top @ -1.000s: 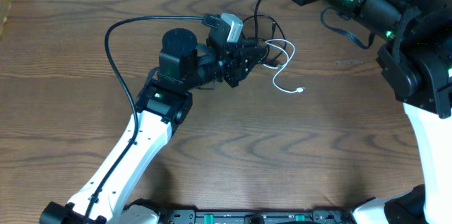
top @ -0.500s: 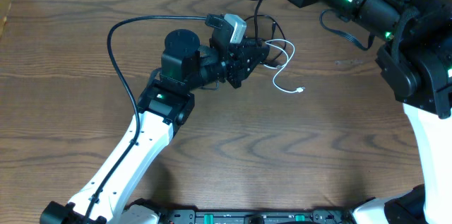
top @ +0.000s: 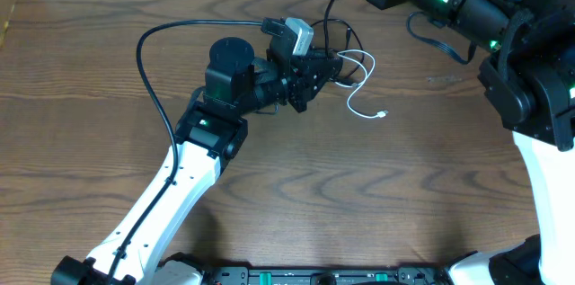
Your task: Untangle cables
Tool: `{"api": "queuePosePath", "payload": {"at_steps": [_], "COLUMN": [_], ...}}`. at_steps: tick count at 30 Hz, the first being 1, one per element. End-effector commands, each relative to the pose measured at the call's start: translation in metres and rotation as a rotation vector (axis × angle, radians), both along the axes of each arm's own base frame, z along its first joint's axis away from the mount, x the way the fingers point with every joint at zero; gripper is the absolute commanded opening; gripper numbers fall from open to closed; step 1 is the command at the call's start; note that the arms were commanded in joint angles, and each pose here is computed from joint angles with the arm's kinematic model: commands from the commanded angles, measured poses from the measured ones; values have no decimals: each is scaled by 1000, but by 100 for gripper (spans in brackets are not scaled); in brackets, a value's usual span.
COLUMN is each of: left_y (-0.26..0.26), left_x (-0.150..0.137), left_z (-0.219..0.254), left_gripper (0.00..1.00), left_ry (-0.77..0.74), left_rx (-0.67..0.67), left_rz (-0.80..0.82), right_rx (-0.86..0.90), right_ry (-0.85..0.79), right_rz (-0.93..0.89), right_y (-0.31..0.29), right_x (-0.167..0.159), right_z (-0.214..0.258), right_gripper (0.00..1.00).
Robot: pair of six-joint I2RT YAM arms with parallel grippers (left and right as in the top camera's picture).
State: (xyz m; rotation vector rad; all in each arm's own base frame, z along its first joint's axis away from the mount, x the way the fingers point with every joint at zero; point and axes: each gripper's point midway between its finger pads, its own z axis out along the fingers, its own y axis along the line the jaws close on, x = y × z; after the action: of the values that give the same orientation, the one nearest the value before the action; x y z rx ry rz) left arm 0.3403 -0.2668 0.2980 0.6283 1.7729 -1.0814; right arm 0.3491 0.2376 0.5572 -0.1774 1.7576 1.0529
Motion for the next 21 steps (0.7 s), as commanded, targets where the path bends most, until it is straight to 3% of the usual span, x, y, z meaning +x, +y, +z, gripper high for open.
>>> {"api": "queuePosePath", "payload": {"at_steps": [1, 3, 8, 13, 16, 21], "left_y": [-1, -1, -1, 3, 8, 20], "left_x": [0, 0, 0, 1, 0, -9], "left_z": [9, 9, 9, 24, 47, 89], "left_gripper": [13, 8, 8, 8, 8, 7], "left_ry": [-27, -27, -26, 24, 59, 100], "left_rx": [-6, -6, -6, -82, -180, -341], "left_rz": [-3, -3, -3, 23, 47, 62], "right_rx": [10, 7, -6, -152, -212, -284], "right_ry": [-6, -7, 6, -4, 54, 156], "right_rz": [-5, -28, -95, -301, -424, -482], "right_y": [-2, -5, -15, -48, -74, -98], "right_x": [-2, 1, 9, 29, 37, 43], "right_z": [4, 4, 0, -20, -37, -67], "right_gripper": [1, 1, 6, 44, 55, 70]}}
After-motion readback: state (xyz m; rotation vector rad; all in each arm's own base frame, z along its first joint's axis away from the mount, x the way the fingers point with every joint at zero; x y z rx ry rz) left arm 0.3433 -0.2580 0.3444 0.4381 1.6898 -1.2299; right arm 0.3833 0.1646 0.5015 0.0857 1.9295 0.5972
